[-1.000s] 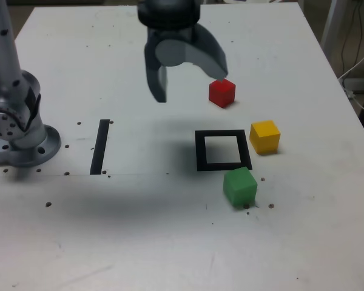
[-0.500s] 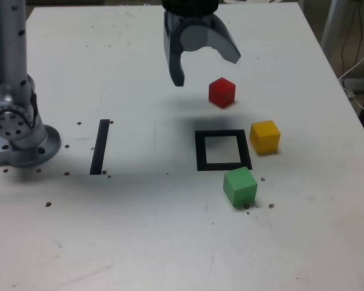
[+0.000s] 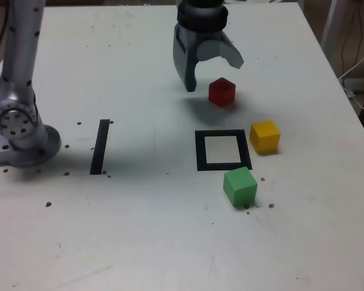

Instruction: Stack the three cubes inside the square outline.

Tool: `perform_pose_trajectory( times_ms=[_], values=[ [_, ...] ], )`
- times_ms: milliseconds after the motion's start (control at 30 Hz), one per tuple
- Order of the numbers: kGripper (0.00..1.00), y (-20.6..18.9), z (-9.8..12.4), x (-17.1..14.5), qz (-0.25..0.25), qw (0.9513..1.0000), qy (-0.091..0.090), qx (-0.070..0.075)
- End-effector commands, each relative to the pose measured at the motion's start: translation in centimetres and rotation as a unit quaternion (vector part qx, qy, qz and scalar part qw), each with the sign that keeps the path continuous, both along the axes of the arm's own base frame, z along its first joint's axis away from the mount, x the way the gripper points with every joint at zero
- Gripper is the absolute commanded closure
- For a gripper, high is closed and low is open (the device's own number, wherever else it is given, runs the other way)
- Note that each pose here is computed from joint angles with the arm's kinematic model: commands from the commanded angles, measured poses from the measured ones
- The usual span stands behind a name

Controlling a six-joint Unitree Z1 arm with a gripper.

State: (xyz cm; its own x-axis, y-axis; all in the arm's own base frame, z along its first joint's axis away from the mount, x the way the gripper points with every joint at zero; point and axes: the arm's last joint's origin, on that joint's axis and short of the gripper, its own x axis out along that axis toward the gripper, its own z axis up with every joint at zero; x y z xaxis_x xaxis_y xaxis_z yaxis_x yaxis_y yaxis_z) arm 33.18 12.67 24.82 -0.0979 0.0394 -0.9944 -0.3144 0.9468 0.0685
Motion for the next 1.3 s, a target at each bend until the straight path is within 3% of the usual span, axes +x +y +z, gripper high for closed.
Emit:
perform_pose_trajectory(
  times_ms=[0, 167, 467, 667, 867, 1033, 1267],
  values=[
    [0.00, 0.7, 0.0, 0.5, 0.014, 0.9999, -0.007, 0.007],
    [0.00, 1.3, -0.4, 0.8, 0.035, 0.9993, -0.004, 0.007],
    [0.02, 0.6, -1.5, 0.9, 0.057, 0.9976, 0.033, -0.020],
    [0.04, 0.1, -1.5, 1.7, 0.070, 0.9966, 0.019, -0.039],
    [0.06, 0.4, -1.0, 2.4, 0.093, 0.9951, 0.008, -0.033],
    [0.07, 0.7, -1.7, 2.6, 0.107, 0.9938, 0.020, -0.023],
    [0.09, 0.6, -2.5, 2.7, 0.110, 0.9931, 0.027, -0.031]
  ],
)
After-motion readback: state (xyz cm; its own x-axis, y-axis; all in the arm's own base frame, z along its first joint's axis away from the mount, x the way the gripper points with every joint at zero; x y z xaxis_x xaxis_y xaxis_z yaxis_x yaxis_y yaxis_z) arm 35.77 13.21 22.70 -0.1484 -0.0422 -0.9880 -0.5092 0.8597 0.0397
